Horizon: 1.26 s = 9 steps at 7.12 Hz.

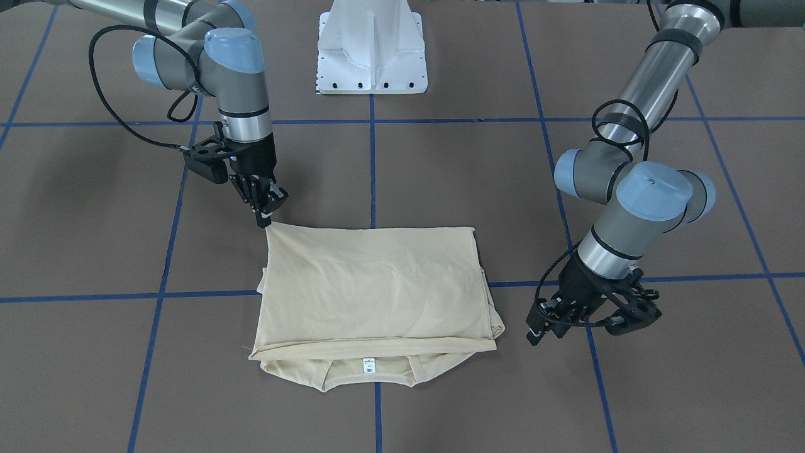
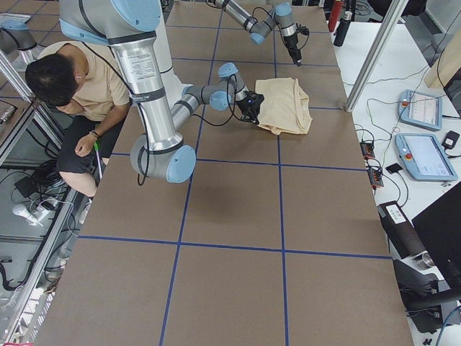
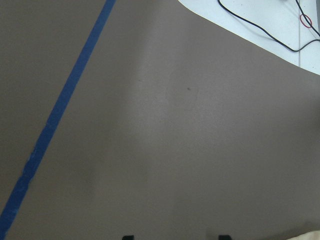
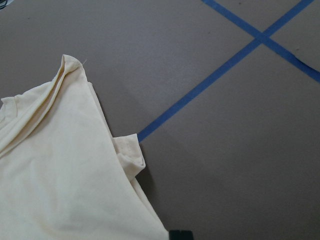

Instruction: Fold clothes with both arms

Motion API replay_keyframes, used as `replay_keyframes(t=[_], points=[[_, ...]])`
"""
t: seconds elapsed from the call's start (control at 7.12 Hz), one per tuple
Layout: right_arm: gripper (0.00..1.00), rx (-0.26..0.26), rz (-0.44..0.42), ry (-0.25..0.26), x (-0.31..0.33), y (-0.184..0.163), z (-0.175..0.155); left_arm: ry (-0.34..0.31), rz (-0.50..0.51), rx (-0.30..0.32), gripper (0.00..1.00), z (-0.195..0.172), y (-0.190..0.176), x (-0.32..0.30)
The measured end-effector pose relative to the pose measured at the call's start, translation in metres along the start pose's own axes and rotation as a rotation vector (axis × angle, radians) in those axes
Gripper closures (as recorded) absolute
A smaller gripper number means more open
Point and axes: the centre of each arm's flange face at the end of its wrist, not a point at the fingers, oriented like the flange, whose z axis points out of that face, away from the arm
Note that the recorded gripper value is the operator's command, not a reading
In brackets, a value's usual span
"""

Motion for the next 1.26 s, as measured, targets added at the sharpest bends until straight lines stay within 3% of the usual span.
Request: replay_keyframes(t=[0.42,0.84,0.98,1.12,1.26], points=[[1.0,-0.052,0.009,0.128,0.042,0.055,-0.081,0.088,0.006,-0.108,0.35,-0.047,0.035,0.002],[1.0,-0.131,-0.055,0.255,0.087,0.126,-0.15,0.14,-0.089,-0.2,0.32,-0.056,0.1,0.035],[0.37,-0.162,-0.089,0.279,0.102,0.147,-0.16,0.137,-0.115,-0.228,0.3,-0.052,0.124,0.045],[0.0,-0.195,-0.124,0.296,0.114,0.167,-0.168,0.113,-0.137,-0.248,0.3,-0.05,0.15,0.057],[0.0,-0.215,-0.145,0.307,0.122,0.179,-0.172,0.07,-0.154,-0.256,0.3,-0.05,0.183,0.072]])
